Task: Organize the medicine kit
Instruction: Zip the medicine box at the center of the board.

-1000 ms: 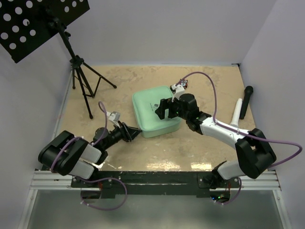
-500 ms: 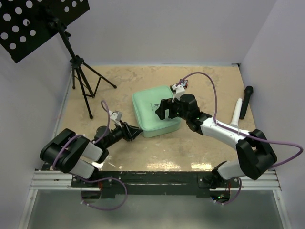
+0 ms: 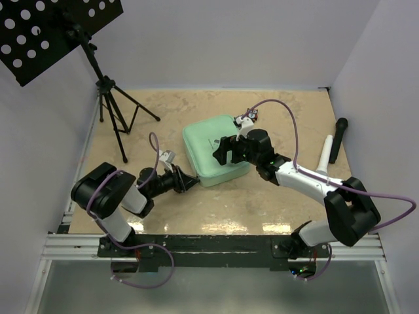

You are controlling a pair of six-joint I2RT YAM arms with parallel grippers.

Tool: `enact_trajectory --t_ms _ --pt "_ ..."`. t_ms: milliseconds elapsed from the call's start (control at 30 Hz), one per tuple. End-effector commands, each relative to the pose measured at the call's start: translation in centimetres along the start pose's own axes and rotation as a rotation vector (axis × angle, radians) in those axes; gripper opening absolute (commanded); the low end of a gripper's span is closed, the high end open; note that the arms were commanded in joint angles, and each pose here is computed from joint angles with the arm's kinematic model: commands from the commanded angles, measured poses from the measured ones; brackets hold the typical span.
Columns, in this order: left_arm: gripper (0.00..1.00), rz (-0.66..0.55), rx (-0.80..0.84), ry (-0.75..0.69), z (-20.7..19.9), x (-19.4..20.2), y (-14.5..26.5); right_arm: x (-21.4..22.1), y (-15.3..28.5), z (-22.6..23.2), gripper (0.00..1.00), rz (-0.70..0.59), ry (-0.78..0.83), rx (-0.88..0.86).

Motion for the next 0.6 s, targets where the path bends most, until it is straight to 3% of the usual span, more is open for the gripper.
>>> enact_trajectory --t_ms 0,167,400,567 --pt "0.29 -0.399 0.307 -0.298 -6.9 -8.2 0.9 -1.0 0.5 0.9 0.93 -0.033 0.001 -0.034" --pt "0.29 -0.401 0.301 -0.295 -6.7 -8.3 0.8 -0.8 0.4 0.8 0.92 -0.027 -0.001 -0.029" --pt "0.46 -0.451 0.314 -0.331 -7.7 -9.3 1.6 -0.5 0.4 0.6 0.93 -0.021 0.0 -0.024" --pt "0.48 -0.467 0.328 -0.347 -8.2 -9.8 1.8 -0.4 0.7 0.6 0.93 -0.018 -0.002 -0.023"
Point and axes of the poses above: each gripper's point midway between its finger pads, its own y axis back along the fingers, its own z axis along the line the jaws close on, x = y × z, the point moved 3 cm from there along y, back along the fingers, and after that the axes turned 1 degree about y, right-handed, at the moved point
